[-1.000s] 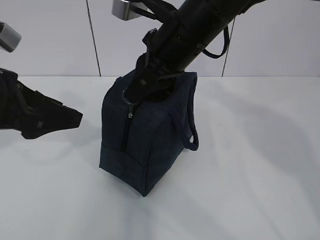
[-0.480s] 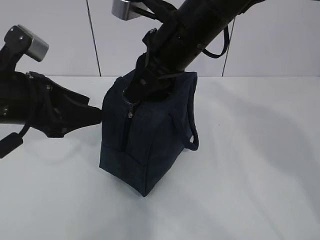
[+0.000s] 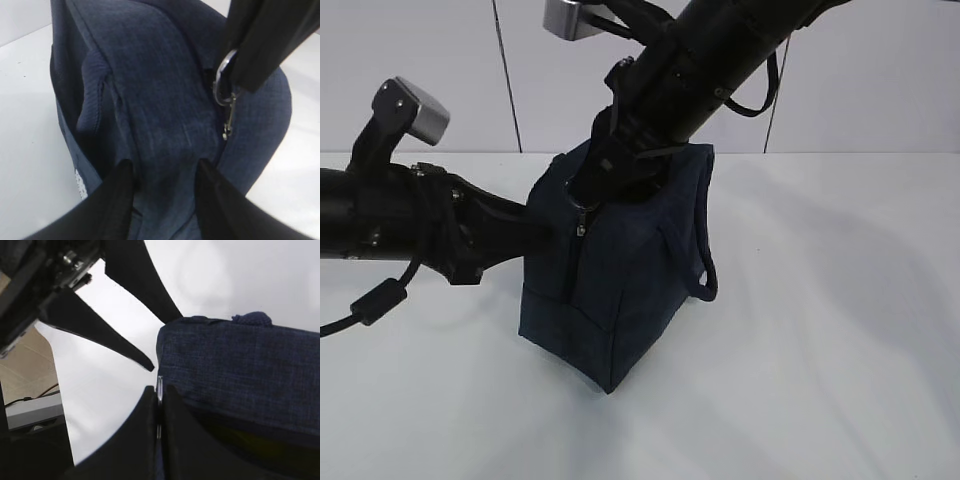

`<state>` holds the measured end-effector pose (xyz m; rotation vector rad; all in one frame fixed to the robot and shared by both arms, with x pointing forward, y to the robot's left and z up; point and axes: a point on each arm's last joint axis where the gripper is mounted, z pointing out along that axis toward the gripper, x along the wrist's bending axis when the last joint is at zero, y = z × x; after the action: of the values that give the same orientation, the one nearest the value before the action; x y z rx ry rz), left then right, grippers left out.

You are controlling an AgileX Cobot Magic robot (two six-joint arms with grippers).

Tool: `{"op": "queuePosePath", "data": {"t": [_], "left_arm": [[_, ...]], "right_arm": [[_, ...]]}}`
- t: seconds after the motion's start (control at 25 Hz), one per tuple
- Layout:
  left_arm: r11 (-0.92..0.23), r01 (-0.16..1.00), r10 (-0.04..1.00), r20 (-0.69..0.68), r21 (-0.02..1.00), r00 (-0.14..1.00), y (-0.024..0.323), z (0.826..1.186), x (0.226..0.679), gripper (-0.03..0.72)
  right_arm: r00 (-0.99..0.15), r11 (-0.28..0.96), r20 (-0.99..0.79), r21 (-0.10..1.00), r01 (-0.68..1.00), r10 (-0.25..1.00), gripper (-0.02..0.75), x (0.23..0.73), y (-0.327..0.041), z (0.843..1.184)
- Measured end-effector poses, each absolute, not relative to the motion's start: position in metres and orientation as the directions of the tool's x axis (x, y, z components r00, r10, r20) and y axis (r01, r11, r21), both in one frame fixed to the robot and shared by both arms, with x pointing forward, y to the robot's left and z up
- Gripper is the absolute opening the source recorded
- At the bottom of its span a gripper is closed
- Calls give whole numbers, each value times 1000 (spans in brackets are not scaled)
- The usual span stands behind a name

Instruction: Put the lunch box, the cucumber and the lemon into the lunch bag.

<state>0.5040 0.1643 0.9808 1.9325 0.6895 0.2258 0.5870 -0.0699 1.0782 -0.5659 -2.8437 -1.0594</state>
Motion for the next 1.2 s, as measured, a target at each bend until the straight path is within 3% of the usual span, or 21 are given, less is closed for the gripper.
{"op": "queuePosePath", "data": {"t": [0.16,0.44,1.2], "left_arm": [[-292,376,556,-164,880,815,163,977,506,225],[-281,365,531,-173,888,829,161,978,504,25],[-298,345,509,-157,890,846,160,978,503,11]], "right_arm": [[-931,695,180,623,358,317,20,587,-70,1078],[-929,689,196,627,364,313,20,586,-69,1079],[-934,732,188,581,355,303,20,580,-75,1082]]}}
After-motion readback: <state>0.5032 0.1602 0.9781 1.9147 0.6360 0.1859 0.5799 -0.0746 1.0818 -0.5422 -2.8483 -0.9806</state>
